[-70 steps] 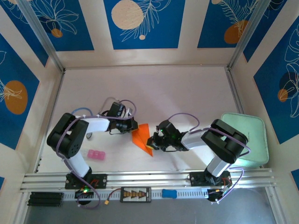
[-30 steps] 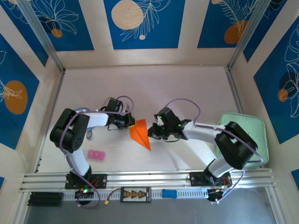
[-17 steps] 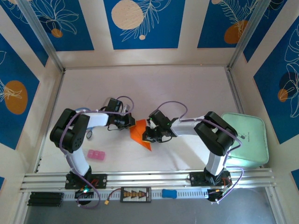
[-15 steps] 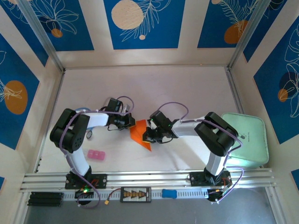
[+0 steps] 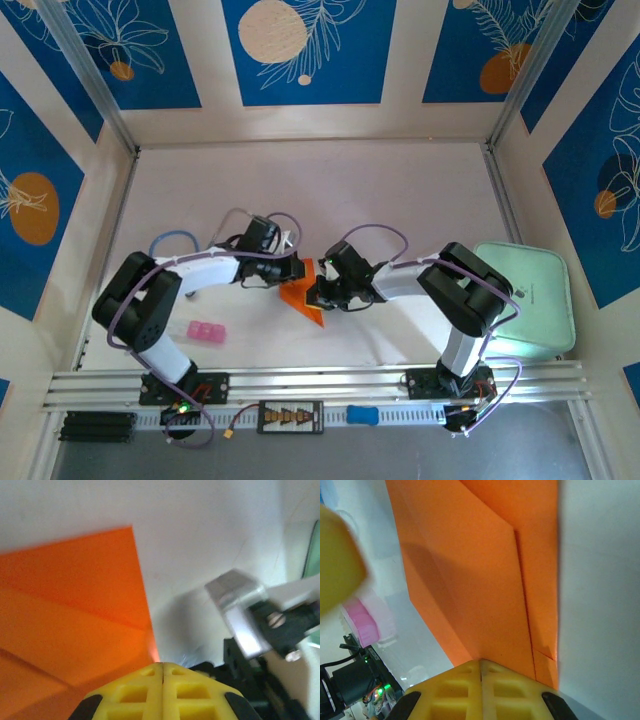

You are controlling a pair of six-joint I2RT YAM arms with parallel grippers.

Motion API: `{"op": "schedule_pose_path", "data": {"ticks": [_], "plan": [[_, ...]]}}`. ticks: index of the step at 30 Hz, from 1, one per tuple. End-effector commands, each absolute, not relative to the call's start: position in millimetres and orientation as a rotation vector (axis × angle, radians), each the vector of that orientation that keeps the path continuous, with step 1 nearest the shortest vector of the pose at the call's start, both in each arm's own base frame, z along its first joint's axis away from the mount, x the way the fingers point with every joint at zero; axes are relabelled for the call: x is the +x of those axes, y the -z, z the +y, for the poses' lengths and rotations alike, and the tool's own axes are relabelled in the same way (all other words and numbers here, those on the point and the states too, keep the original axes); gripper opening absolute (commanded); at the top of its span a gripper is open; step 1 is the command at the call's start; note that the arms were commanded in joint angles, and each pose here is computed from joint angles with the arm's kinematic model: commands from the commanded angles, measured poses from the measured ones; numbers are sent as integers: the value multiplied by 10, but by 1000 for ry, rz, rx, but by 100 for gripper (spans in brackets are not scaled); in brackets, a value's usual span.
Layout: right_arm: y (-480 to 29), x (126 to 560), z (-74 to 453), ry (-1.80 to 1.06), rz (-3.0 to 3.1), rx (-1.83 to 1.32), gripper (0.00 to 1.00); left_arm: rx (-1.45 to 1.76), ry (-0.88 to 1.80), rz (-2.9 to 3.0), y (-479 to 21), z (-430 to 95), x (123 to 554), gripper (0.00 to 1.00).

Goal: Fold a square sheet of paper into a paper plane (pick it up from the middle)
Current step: Fourth fold the wing at the center of the table.

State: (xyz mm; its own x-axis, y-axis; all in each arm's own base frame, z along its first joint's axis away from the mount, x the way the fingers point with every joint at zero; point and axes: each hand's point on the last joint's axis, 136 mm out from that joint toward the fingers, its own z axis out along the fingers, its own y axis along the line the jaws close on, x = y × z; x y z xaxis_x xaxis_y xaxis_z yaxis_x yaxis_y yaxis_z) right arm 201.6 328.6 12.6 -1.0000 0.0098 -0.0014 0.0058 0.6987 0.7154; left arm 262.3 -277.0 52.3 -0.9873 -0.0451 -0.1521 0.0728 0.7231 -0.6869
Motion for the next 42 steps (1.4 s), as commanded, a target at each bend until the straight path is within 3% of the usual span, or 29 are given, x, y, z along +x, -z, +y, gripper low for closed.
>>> {"op": "schedule_pose_path", "data": {"ticks": [1, 15, 28, 42], "plan": [[296, 1681, 2908, -994, 3099, 140, 0, -71, 1061, 2838, -263, -2718, 2512, 5], [60, 1648, 2936, -1051, 3032, 37, 0, -143, 890, 2956, 189, -2474, 2383, 0], [-342, 1646, 3094, -1132, 2931, -141, 3, -99, 904, 2957, 151, -2508, 2394, 0], [104, 1295, 2715, -1010, 3088, 10, 2, -87, 885, 2966, 155, -2487, 2395, 0]]}}
